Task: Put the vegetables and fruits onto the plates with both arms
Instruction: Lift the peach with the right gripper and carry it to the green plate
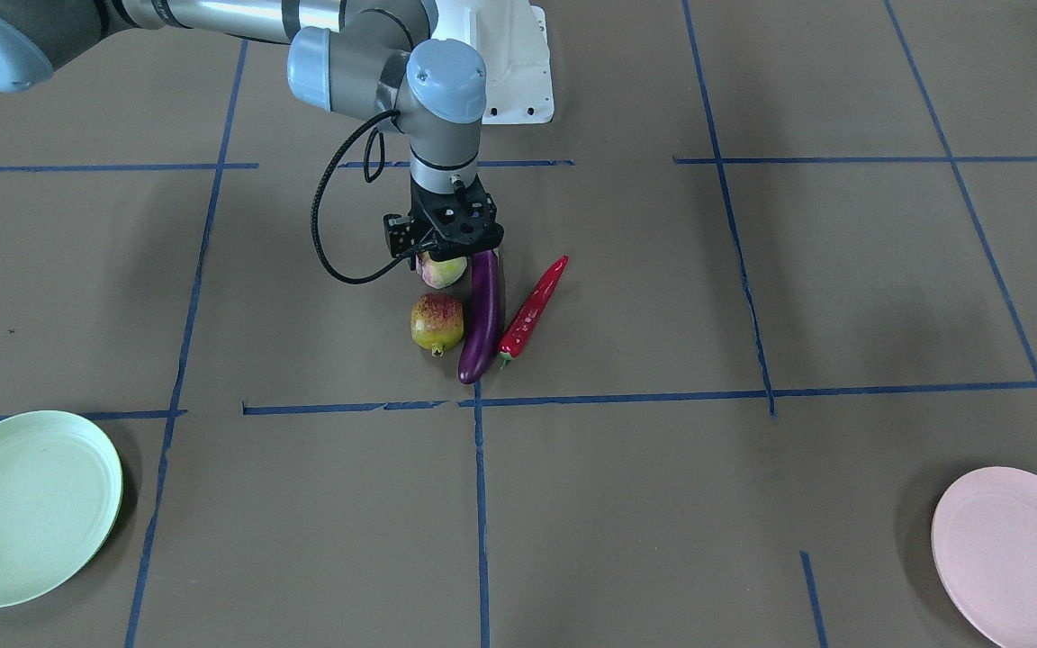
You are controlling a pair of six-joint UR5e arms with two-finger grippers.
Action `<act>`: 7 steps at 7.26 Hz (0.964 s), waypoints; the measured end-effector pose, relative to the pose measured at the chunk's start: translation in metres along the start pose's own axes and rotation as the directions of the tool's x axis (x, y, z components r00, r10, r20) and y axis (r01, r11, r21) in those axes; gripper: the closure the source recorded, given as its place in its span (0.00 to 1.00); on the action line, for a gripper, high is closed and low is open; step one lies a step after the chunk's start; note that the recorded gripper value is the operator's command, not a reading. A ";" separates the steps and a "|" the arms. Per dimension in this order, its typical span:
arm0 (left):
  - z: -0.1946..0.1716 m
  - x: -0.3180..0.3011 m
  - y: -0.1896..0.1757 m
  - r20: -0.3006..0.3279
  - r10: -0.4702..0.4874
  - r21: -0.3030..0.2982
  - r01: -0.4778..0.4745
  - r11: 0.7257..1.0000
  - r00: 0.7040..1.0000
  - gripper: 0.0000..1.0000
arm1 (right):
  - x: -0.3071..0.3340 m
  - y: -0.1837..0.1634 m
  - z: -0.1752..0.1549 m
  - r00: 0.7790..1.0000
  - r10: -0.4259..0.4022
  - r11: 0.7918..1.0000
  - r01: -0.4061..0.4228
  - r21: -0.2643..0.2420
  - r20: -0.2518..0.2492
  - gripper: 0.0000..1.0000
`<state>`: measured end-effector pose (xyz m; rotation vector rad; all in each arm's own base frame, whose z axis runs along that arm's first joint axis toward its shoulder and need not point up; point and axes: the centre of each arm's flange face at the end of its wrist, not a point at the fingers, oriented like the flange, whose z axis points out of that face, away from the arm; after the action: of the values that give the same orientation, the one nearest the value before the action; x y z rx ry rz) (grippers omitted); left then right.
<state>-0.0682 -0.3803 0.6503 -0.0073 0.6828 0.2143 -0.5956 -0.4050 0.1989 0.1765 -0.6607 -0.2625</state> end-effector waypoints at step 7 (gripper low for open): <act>0.007 0.007 -0.004 -0.003 0.020 -0.018 -0.020 1.000 1.000 0.00 | 0.247 -0.101 -0.105 0.994 0.108 0.993 -0.107 -0.051 0.003 0.96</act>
<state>-0.0578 -0.3817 0.6505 -0.0181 0.6842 0.2397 -0.3609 -0.5659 0.2361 0.0915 -0.6668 -0.1762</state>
